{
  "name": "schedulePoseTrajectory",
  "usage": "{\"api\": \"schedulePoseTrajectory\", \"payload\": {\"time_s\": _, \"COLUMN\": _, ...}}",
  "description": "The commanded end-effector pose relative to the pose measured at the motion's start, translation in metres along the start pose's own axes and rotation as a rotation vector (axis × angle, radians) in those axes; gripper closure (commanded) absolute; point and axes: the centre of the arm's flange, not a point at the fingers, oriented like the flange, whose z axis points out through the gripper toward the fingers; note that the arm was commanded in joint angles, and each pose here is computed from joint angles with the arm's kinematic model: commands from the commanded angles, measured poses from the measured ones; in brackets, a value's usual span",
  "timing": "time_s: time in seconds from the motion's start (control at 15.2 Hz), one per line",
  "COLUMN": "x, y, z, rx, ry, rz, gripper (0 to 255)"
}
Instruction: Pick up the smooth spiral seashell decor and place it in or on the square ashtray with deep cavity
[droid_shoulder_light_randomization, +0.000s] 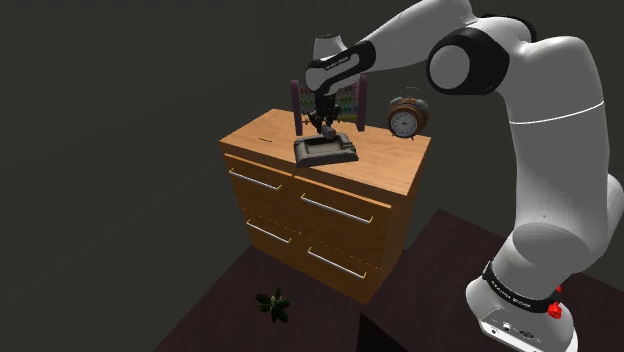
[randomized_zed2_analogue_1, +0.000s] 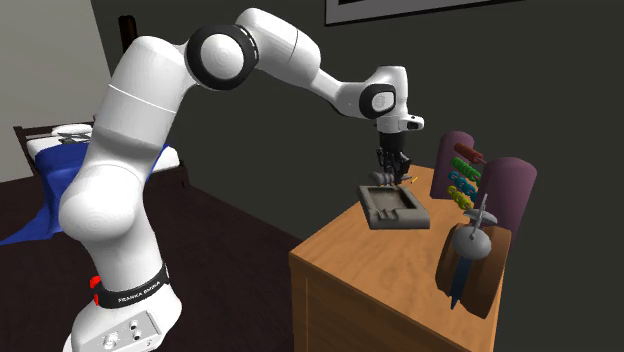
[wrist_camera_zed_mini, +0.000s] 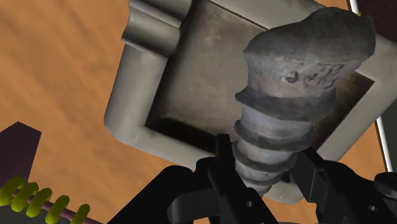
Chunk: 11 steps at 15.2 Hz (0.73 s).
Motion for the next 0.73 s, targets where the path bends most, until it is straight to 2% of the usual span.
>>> {"api": "schedulePoseTrajectory", "payload": {"time_s": 0.0, "x": 0.000, "y": 0.000, "z": 0.012, "rx": 0.000, "ry": 0.001, "rz": 0.000, "gripper": 255}}
{"api": "schedulePoseTrajectory", "payload": {"time_s": 0.46, "x": -0.006, "y": -0.001, "z": 0.050, "rx": 0.000, "ry": 0.001, "rz": 0.000, "gripper": 255}}
{"api": "schedulePoseTrajectory", "payload": {"time_s": 0.66, "x": -0.006, "y": -0.001, "z": 0.050, "rx": 0.000, "ry": 0.001, "rz": 0.000, "gripper": 255}}
